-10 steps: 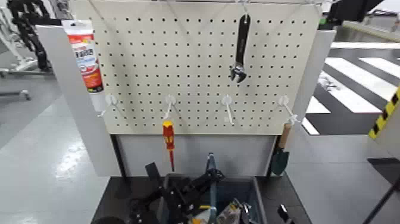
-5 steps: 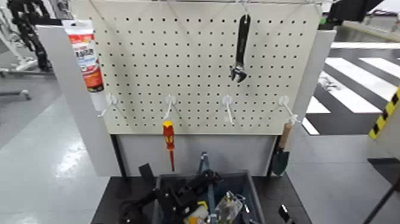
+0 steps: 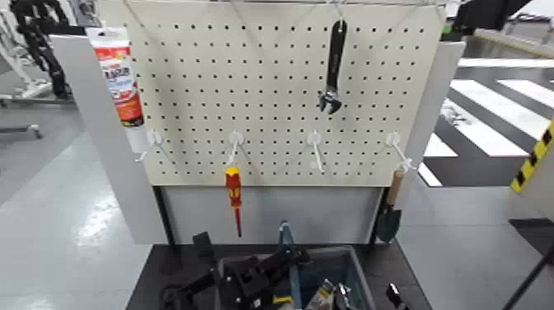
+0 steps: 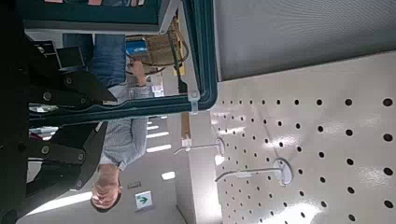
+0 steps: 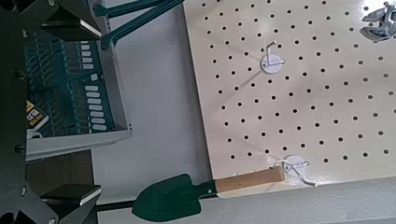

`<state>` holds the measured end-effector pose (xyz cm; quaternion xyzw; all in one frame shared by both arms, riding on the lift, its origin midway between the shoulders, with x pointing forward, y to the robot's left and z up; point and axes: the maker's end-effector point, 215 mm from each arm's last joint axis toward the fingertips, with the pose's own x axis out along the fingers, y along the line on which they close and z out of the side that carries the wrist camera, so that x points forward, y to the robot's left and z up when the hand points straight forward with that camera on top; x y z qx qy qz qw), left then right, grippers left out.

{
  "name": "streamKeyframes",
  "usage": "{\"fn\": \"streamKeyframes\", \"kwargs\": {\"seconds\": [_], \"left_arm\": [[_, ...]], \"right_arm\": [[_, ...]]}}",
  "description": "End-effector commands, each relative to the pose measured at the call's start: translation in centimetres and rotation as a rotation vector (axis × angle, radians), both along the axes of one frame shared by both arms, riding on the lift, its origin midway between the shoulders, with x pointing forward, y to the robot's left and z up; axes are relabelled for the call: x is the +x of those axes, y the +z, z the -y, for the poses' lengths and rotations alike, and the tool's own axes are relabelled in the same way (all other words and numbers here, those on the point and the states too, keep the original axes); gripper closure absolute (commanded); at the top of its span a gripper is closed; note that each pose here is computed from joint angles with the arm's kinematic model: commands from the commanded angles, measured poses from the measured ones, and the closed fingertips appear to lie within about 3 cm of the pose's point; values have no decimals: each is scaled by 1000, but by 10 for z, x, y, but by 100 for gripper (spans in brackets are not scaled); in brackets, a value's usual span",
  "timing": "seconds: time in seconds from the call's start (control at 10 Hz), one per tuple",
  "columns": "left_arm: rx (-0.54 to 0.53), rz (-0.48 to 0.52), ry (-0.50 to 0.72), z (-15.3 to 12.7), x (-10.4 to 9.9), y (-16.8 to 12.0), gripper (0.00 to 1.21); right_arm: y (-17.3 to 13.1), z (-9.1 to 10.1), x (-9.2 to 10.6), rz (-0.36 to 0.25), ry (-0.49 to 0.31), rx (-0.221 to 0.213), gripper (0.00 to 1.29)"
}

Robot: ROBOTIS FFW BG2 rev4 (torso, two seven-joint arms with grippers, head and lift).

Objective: Grasp the handle of the crate.

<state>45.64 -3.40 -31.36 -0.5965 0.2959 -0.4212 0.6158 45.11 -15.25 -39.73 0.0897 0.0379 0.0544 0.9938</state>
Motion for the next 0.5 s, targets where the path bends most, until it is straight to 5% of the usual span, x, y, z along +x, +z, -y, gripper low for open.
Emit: {"fn": "streamKeyframes", "kwargs": {"seconds": [0.1, 0.5], "left_arm": [[4, -24, -43, 0, -16, -1, 119], [-36, -79, -131, 4, -41, 5, 119]], "right_arm": [[0, 1, 0, 0, -3, 0, 15], [-1, -1, 0, -4, 2, -5, 15]]}}
